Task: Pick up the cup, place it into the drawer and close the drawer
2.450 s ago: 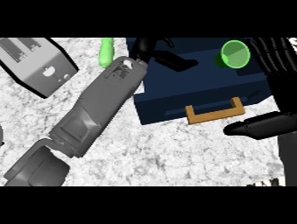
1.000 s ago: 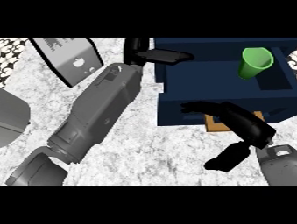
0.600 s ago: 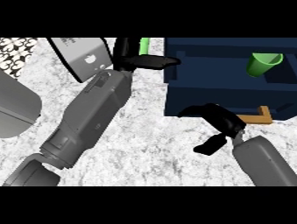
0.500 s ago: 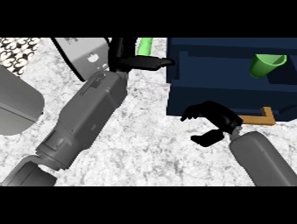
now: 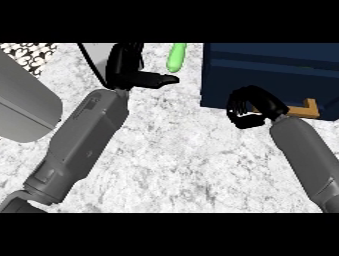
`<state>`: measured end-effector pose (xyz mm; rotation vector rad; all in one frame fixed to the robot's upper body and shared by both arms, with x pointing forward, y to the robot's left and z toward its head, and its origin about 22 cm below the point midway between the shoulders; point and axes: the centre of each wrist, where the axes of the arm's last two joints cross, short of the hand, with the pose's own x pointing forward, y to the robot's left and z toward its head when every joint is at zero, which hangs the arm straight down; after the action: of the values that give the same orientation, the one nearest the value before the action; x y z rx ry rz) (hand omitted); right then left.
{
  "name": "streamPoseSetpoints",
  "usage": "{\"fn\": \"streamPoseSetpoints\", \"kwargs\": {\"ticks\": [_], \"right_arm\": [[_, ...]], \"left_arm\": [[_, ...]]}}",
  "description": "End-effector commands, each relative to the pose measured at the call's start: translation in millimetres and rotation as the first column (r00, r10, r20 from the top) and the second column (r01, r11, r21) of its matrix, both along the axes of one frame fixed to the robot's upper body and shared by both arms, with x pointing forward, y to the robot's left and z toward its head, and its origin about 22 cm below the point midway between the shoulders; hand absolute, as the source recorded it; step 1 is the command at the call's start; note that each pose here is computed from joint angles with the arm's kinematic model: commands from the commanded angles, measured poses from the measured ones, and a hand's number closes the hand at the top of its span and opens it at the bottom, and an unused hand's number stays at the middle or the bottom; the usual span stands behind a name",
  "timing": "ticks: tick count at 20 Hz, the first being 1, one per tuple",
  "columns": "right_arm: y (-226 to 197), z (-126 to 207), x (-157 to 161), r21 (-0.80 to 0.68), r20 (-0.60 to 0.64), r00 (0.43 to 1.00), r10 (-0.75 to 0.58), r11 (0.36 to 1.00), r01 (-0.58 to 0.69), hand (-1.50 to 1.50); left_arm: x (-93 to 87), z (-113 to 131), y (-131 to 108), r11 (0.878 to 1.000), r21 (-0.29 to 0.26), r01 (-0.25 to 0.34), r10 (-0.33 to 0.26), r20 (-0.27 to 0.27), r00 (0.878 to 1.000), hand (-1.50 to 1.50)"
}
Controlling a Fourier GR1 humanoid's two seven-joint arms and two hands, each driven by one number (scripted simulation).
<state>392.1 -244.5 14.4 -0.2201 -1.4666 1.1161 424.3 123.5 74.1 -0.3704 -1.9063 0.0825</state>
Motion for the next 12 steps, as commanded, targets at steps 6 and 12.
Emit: {"fn": "streamPoseSetpoints", "kwargs": {"ticks": [6, 12], "right_arm": [[-38.5, 68.3, 43.6, 0.107, 0.12, 0.975, -0.184, 0.979, 0.172, 1.5], [-57.7, 94.9, 48.0, 0.157, 0.128, 0.968, -0.218, 0.968, 0.198, 1.5]], "left_arm": [[-6.8, -2.6, 20.9, 0.999, 0.003, 0.037, -0.037, 0.004, 0.999, -1.5], [-9.4, -7.8, 34.1, 0.998, 0.009, 0.062, -0.062, 0.007, 0.998, -1.5]]}}
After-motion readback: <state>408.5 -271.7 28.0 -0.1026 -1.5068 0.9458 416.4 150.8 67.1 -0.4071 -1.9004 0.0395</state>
